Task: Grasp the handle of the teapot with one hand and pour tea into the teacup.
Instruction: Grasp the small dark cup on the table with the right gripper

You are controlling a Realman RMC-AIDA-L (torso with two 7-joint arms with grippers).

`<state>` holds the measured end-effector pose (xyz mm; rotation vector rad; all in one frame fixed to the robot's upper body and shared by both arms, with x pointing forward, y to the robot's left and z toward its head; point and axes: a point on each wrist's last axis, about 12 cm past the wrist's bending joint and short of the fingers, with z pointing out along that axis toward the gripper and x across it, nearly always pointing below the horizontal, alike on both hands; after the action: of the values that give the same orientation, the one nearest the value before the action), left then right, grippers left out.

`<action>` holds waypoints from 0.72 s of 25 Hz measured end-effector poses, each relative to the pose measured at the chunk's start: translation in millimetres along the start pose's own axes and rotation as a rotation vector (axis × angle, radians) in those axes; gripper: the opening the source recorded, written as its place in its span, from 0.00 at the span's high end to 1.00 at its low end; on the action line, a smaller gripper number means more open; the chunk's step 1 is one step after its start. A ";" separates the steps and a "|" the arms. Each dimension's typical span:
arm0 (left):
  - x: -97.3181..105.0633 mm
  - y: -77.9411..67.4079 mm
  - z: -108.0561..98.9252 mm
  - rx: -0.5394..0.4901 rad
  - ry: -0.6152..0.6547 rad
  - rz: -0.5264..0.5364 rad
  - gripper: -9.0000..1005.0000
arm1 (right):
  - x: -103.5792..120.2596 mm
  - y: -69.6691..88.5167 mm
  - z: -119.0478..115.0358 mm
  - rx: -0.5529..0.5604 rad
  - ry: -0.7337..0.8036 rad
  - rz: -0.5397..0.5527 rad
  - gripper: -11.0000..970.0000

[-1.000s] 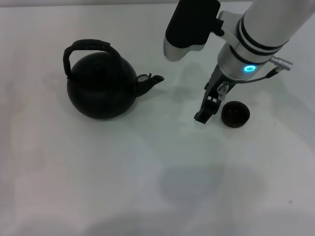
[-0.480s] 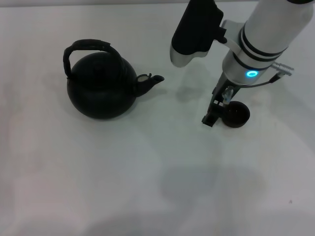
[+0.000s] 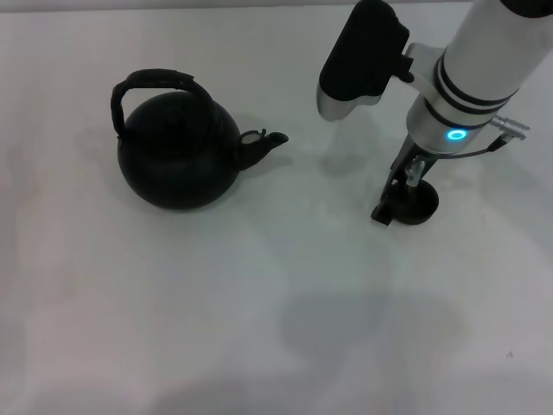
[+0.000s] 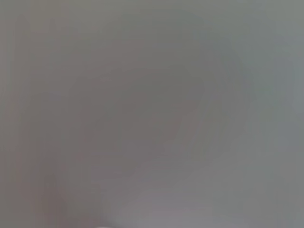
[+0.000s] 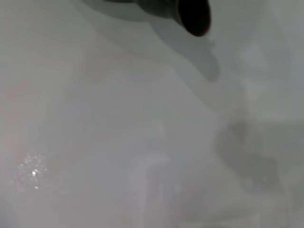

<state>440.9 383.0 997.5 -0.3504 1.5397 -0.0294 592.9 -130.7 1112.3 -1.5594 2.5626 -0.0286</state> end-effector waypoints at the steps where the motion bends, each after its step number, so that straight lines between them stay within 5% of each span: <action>1: 0.0 0.0 0.0 0.000 0.000 -0.003 0.35 | 0.9 -1.1 0.4 0.004 0.003 0.003 0.13; 18: -0.8 -0.4 -0.4 0.004 -0.008 -0.021 0.35 | 6.8 -5.1 -2.1 -0.002 0.033 0.039 0.13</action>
<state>440.5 382.7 998.3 -0.3634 1.5283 -0.0472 594.1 -139.2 1114.1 -1.5215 2.6182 -0.0486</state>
